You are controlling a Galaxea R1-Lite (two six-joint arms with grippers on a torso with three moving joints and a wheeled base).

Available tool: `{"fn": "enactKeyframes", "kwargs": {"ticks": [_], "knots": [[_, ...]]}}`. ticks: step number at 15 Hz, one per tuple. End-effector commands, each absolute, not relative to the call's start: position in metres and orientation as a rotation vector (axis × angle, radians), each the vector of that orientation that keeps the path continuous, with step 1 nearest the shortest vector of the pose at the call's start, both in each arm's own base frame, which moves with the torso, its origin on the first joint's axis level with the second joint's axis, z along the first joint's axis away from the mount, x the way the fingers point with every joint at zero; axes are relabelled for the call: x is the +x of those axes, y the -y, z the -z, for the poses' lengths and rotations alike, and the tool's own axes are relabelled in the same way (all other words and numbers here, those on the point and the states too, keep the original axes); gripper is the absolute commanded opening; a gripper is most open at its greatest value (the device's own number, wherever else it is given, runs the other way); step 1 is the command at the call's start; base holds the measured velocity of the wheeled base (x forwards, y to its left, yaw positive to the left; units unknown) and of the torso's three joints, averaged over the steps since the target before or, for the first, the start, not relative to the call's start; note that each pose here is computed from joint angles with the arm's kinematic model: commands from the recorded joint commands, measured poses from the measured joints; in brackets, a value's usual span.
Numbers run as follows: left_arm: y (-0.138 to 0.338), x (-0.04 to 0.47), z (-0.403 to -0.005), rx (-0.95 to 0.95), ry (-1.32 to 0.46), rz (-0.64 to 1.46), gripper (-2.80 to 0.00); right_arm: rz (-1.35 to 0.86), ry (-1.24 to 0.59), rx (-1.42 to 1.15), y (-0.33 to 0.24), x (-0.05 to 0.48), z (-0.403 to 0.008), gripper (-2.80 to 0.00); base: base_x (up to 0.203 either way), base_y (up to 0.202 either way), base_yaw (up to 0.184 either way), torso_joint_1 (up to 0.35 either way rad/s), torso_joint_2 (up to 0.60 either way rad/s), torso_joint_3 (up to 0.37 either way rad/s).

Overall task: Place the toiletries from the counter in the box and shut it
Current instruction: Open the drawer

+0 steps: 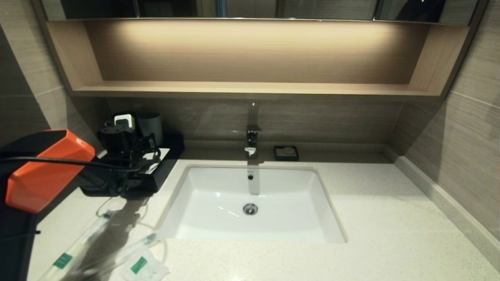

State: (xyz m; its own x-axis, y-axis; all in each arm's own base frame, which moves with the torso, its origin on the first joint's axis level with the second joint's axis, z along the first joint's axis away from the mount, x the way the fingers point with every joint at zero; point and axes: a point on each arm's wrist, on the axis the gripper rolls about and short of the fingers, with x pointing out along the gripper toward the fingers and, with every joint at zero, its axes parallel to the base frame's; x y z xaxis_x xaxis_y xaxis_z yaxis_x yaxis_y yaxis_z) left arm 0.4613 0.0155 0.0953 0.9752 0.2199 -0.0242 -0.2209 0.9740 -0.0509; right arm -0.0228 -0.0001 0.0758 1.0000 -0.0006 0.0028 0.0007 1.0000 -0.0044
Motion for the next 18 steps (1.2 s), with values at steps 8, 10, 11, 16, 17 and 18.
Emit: {"fn": "enactKeyframes", "kwargs": {"ticks": [8, 10, 11, 16, 17, 18], "knots": [[-0.014, 0.468, -0.095, -0.055, -0.033, -0.217, -2.8, 0.0, 0.003, -0.005, 0.0, -0.023, -0.075, -2.8, 0.0, 0.0, 0.0, 0.0, 0.0, 0.0], [-0.012, 0.469, -0.091, -0.054, -0.041, -0.211, -2.8, 0.0, 0.003, -0.005, 0.0, -0.023, -0.075, -2.8, 0.0, 0.0, 0.0, 0.0, 0.0, 0.0], [-0.012, 0.469, -0.089, -0.054, -0.045, -0.21, -2.8, 0.0, 0.004, -0.005, 0.0, -0.023, -0.076, -2.8, 0.0, 0.0, 0.0, 0.0, 0.0, 0.0], [-0.009, 0.478, -0.076, -0.052, -0.065, -0.207, -2.8, 0.0, 0.003, -0.006, 0.0, -0.023, -0.075, -2.8, 0.0, 0.0, 0.0, 0.0, 0.0, 0.0], [-0.009, 0.48, -0.074, -0.052, -0.064, -0.206, -2.8, 0.0, 0.003, -0.005, 0.0, -0.023, -0.075, -2.8, 0.0, 0.0, 0.0, 0.0, 0.0, 0.0], [-0.009, 0.481, -0.075, -0.052, -0.06, -0.206, -2.8, 0.0, 0.003, -0.005, 0.0, -0.023, -0.075, -2.8, 0.0, 0.0, 0.0, 0.0, 0.0, 0.0]]}}
